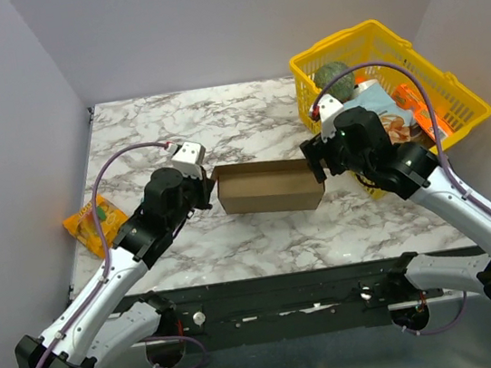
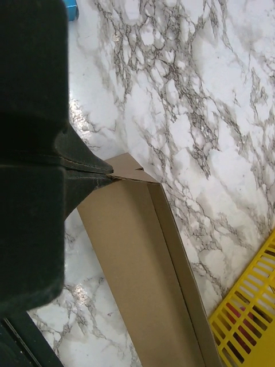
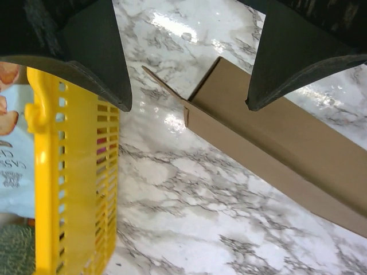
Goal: Fold the paper box
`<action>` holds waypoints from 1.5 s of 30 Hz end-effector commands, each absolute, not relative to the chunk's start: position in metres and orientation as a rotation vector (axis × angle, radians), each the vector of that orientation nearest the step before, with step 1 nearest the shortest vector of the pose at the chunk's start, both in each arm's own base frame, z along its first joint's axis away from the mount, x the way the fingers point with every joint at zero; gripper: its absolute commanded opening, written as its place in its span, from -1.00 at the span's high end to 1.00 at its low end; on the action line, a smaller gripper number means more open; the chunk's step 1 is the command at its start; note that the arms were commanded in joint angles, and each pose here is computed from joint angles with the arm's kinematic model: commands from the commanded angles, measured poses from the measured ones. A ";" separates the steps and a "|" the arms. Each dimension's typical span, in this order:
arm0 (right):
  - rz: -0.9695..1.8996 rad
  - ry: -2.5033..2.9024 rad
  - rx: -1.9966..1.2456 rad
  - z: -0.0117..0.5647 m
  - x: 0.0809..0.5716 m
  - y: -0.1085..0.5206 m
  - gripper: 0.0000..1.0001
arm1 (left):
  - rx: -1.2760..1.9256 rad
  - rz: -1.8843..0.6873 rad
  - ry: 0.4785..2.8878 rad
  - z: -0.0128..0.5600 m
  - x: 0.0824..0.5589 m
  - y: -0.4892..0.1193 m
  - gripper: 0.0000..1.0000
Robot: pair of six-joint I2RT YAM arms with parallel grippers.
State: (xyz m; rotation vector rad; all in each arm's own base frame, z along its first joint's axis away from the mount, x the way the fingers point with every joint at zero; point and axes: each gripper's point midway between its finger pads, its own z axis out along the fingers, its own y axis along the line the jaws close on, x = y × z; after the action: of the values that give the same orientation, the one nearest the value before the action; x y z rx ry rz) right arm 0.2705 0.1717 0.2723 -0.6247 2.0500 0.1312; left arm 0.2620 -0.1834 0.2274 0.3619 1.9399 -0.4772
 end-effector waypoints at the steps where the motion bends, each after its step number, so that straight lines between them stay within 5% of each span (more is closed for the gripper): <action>1: 0.063 2.133 -0.593 0.254 0.265 0.150 -0.68 | 0.403 -0.431 2.022 0.210 0.255 -0.178 1.00; 19: 0.052 2.189 -0.594 0.234 0.261 0.141 0.06 | 0.416 -0.410 2.027 0.213 0.261 -0.180 1.00; 23: 0.069 2.186 -0.602 0.236 0.261 0.144 0.60 | 0.409 -0.425 2.030 0.215 0.261 -0.182 1.00; 26: 0.123 2.199 -0.561 0.238 0.259 0.150 0.73 | 0.401 -0.451 2.027 0.217 0.261 -0.186 1.00; 35: 0.250 2.231 -0.445 0.239 0.263 0.170 0.96 | 0.355 -0.516 2.045 0.216 0.263 -0.196 1.00; 45: 0.369 2.194 -0.362 0.257 0.268 0.187 0.99 | 0.353 -0.530 2.057 0.214 0.266 -0.201 1.00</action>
State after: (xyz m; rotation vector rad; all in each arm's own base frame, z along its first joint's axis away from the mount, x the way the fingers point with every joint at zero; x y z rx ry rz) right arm 0.2659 0.1592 0.2350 -0.3938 2.2434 0.1921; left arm 0.2765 -0.1909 0.2254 0.3206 1.9928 -0.4741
